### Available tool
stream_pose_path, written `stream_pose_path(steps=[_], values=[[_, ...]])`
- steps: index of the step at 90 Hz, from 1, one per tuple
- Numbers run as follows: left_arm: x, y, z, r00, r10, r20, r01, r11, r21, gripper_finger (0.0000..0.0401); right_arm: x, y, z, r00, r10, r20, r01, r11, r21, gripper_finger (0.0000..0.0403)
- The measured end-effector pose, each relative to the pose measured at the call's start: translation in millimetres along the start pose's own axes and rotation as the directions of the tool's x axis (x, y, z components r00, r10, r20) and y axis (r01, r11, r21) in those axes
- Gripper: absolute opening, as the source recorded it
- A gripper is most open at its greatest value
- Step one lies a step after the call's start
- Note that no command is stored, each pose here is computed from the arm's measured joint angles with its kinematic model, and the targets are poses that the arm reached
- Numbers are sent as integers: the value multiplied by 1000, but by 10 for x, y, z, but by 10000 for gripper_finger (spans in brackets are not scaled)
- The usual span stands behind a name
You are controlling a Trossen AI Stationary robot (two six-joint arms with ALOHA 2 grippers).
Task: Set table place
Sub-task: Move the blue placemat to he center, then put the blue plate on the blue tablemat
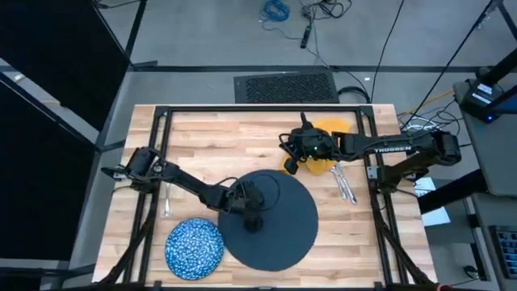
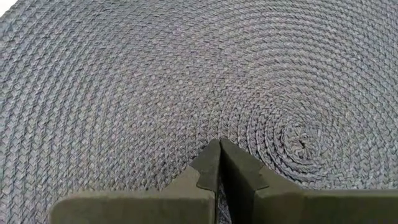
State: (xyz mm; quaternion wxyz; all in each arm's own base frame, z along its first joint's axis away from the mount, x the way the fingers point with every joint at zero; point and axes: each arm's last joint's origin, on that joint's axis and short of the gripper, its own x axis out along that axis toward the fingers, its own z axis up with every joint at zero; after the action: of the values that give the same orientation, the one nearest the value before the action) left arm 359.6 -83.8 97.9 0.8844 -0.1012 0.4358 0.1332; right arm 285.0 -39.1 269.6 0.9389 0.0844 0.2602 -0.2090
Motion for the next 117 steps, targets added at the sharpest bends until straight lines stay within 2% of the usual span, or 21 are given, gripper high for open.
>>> stream_pose_path(steps=[21,42,70,96,101,108,117], values=[[45,172,63,999,41,-18,-42,999,-10,0,-1,-10,-43,999,-10,-44,9,1000,-14,0],[26,160,49,999,38,-34,-39,999,-28,0,-3,-23,-83,996,-21,-85,18,999,-33,0],[-348,92,234,999,-34,-17,34,999,-24,0,15,-96,-62,996,-42,-78,39,999,-36,0],[-889,160,521,991,-56,120,56,998,7,0,19,-110,-55,996,-46,-74,42,998,-47,0],[-977,222,496,997,-23,77,22,1000,14,0,18,-112,-63,996,-47,-82,44,998,-48,0],[-1063,325,417,999,39,-27,-40,999,-31,0,11,-98,-88,994,-47,-103,42,998,-54,0],[-1184,423,250,973,111,-203,-128,989,-72,0,-16,-46,-166,985,-47,-168,34,997,-75,0]])
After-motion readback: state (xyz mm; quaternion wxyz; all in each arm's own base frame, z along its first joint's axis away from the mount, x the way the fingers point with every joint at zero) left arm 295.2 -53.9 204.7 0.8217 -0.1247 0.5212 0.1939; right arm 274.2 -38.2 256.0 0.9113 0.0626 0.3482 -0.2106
